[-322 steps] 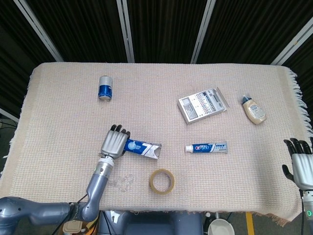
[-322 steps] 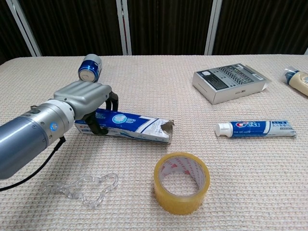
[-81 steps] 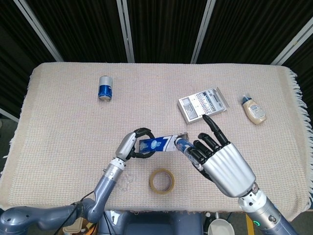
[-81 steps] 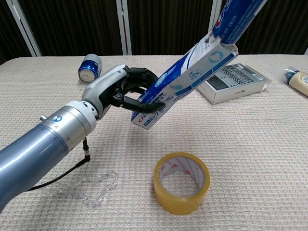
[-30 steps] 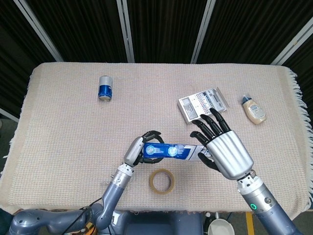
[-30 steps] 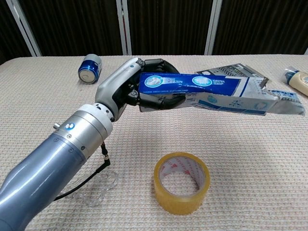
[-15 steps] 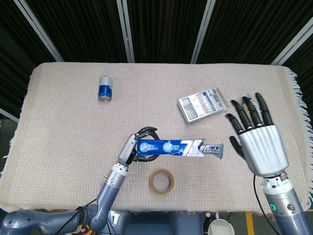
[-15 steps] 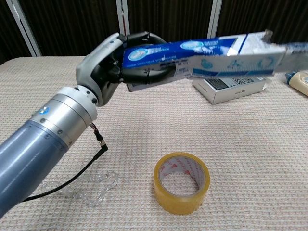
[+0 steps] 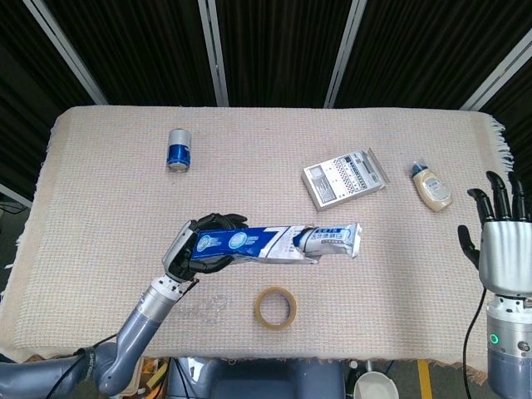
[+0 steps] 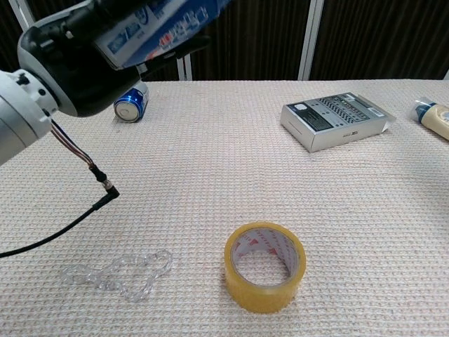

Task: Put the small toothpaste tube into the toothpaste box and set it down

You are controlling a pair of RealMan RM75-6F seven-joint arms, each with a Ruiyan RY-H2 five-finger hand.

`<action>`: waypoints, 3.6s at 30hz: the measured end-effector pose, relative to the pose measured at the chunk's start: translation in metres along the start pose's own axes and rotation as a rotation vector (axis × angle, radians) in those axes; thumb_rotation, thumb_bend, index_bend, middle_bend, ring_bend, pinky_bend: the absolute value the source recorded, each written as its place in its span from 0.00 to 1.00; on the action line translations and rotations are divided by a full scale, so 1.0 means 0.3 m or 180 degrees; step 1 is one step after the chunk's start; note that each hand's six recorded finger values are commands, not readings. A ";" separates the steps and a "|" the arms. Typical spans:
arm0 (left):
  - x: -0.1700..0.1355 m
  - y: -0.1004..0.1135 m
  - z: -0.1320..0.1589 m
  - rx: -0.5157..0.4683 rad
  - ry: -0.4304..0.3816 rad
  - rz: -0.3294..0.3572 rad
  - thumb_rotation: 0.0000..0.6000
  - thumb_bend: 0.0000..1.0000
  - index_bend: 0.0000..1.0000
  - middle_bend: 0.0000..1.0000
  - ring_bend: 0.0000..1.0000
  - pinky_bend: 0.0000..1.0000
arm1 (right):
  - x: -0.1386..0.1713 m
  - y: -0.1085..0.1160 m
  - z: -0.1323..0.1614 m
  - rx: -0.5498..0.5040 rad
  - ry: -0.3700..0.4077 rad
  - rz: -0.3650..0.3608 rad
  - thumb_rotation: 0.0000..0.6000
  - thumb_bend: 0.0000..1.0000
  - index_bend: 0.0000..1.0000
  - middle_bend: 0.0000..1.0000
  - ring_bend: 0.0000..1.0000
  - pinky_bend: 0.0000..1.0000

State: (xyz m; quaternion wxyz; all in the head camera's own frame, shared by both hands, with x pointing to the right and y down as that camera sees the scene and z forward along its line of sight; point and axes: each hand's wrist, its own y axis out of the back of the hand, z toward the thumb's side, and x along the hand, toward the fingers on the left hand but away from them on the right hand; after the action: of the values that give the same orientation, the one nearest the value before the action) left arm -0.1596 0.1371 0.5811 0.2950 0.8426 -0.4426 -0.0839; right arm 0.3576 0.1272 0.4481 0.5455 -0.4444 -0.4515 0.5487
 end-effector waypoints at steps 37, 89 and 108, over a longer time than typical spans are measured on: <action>-0.204 0.245 -0.037 -0.1565 -0.0123 -0.1533 1.00 0.33 0.49 0.44 0.25 0.25 | 0.042 -0.074 -0.014 0.0305 -0.0032 0.0100 1.00 0.26 0.36 0.20 0.12 0.00; -0.235 0.324 0.055 -0.1669 -0.0685 -0.1105 1.00 0.50 0.65 0.70 0.36 0.33 | 0.067 -0.135 -0.048 0.0440 -0.0092 0.0316 1.00 0.26 0.39 0.20 0.13 0.00; -0.202 0.407 0.022 0.0581 0.0433 0.0460 1.00 0.46 0.57 0.61 0.28 0.31 | 0.096 -0.152 -0.094 0.0369 -0.0158 0.0413 1.00 0.26 0.40 0.20 0.14 0.00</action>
State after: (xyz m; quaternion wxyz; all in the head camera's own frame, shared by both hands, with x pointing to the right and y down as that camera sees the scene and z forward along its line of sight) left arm -0.2833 0.1295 0.6383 0.2517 0.8356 -0.4870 0.0355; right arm 0.3939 0.1562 0.4874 0.5223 -0.4267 -0.4025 0.6190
